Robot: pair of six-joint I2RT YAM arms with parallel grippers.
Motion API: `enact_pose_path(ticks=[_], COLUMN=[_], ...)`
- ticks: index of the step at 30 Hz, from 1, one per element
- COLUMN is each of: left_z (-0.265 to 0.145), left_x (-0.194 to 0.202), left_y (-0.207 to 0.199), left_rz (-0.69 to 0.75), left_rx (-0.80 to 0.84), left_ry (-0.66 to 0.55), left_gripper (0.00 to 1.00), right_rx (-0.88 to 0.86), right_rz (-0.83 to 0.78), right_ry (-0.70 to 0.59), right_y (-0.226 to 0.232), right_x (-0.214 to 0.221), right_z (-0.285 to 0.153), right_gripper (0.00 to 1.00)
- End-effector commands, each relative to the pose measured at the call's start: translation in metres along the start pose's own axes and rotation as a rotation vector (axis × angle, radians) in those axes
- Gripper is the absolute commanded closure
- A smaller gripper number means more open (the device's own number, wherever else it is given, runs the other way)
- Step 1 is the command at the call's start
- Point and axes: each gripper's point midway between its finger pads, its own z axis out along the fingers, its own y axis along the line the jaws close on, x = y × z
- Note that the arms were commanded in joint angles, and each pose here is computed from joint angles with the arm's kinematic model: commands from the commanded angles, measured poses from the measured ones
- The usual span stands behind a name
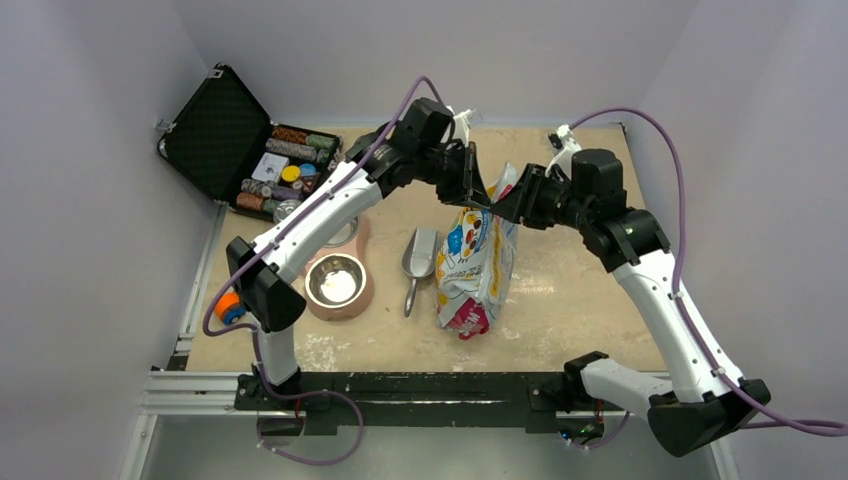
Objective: Serve the pet food
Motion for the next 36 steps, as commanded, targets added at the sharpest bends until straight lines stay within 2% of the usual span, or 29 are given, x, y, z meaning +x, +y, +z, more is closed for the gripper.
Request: enact_pose_path(ticks=[1,4,8,16,20,21,24,28,30,31,33,35,36], left_z=[-0.028,-0.029,-0.029,-0.031,-0.031,-0.03,-0.031,-0.031,-0.032,-0.032,-0.032,-0.031,-0.029], left_x=[-0.012,-0.012,-0.013,-0.016,-0.016,-0.015,-0.015,-0.013,-0.013,-0.012,-0.01,-0.012,-0.009], left_y=[-0.049,-0.048,-0.046,-0.046,-0.044,-0.044,-0.045,-0.044,-0.041,-0.039,-0.033,-0.017,-0.007], left_rz=[0.066,0.07,0.073,0.081,0.077,0.074,0.077,0.081,0.084,0.086,0.096,0.114,0.126], left_rx=[0.157,0.147,0.132,0.11,0.101,0.098,0.099,0.091,0.074,0.058,0.016,-0.088,-0.142], left_ry=[-0.058,-0.062,-0.063,-0.068,-0.067,-0.065,-0.066,-0.062,-0.065,-0.066,-0.071,-0.095,-0.094], left_gripper=[1.0,1.0,1.0,1.0,1.0,1.0,1.0,1.0,1.0,1.0,1.0,1.0,1.0], right_rx=[-0.038,0.013,0.006,0.097,0.121,0.123,0.076,-0.026,-0.038,-0.03,0.09,0.4,0.587], right_rz=[-0.004,0.007,0.0,-0.042,-0.073,-0.069,-0.045,-0.007,0.016,0.021,0.006,-0.076,-0.112], right_ry=[-0.008,0.02,0.036,0.078,0.127,0.132,0.115,0.139,0.144,0.143,0.126,0.14,0.157], right_y=[0.006,-0.006,-0.008,-0.018,-0.008,-0.006,0.005,0.019,0.019,0.017,-0.005,-0.051,-0.077], right_x=[-0.003,0.006,0.014,0.025,0.031,0.032,0.031,0.04,0.043,0.043,0.041,0.04,0.039], right_z=[0.006,0.007,0.006,0.011,0.014,0.014,0.011,0.016,0.02,0.023,0.031,0.026,0.016], right_gripper=[0.67,0.76,0.77,0.79,0.88,0.86,0.69,0.66,0.73,0.81,0.93,1.0,1.0])
